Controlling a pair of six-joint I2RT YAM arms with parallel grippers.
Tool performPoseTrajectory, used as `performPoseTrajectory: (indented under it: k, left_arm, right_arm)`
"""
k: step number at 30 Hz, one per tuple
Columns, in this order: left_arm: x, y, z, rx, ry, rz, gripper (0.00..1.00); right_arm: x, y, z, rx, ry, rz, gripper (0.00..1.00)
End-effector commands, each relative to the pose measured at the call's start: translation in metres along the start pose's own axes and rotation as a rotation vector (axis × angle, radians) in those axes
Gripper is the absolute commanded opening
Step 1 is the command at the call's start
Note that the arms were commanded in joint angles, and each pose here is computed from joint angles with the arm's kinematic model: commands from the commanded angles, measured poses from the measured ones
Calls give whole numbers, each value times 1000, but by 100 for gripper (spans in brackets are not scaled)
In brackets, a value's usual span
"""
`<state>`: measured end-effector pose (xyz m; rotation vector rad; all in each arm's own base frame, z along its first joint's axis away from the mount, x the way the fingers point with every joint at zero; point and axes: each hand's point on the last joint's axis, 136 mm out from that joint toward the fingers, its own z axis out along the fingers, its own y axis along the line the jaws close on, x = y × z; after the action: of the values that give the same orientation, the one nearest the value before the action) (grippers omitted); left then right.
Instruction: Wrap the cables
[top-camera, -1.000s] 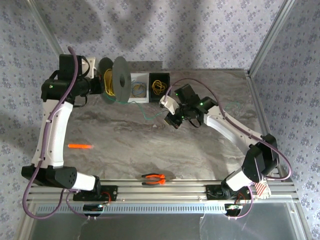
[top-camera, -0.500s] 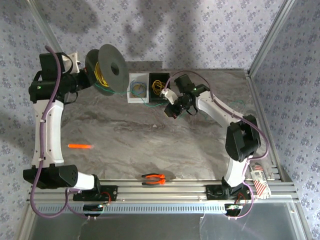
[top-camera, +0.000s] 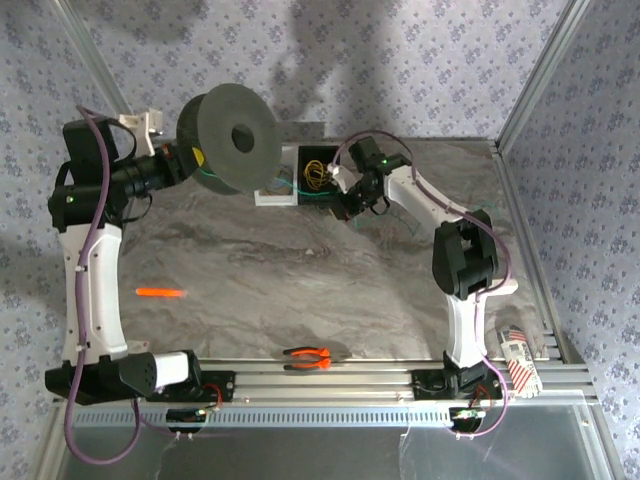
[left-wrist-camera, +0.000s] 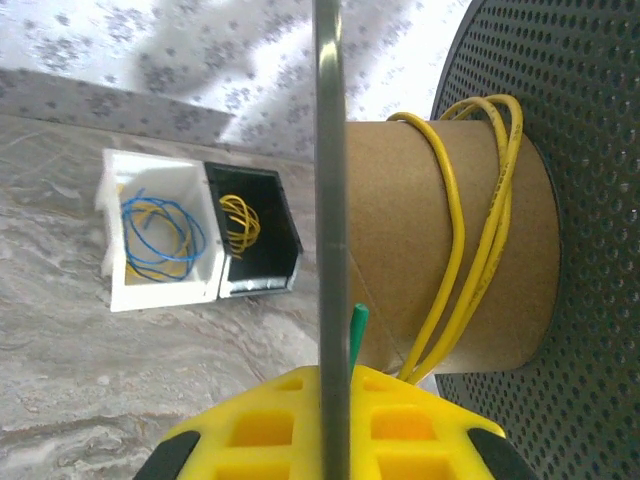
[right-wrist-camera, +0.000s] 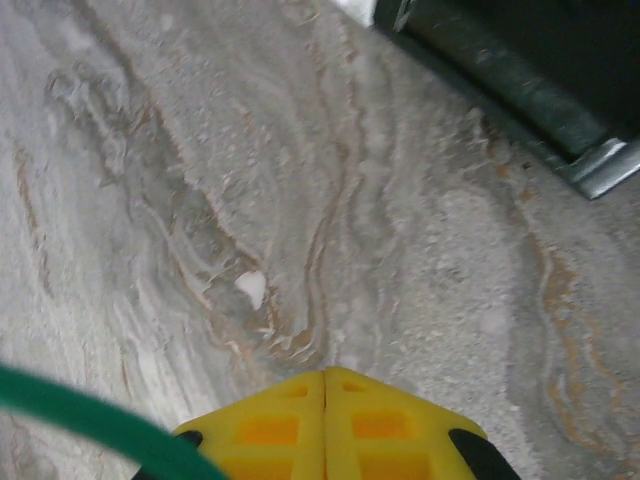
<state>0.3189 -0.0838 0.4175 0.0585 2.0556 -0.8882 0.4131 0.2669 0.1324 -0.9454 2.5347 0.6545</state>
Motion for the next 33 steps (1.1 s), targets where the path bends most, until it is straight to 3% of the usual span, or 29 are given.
performPoseTrajectory:
  k: [1,9,13,22,26,33]
  left_arm:
    - [5,-33,-31,77,-44,197,0]
    - [75,16,-36,-225,215,327,0]
    - [103,41,-26,-394,390,426,0]
    - [143,67,15,-569,661,614,0]
    - [150,81,35,-662,753,660,0]
    - [158,71,72,-663,806,719,0]
  right_arm:
    - [17,-48,-4,112,81,154,0]
    - [-24,-79,-33,159,-1,204,0]
    - [-50,-75,-51,158,-58,214,0]
    - [-94,-24,-78,85,-155,152,0]
    - [-112,17,-102,25,-223,88,0]
    - [-128,90,-131,-50,-299,-36,0]
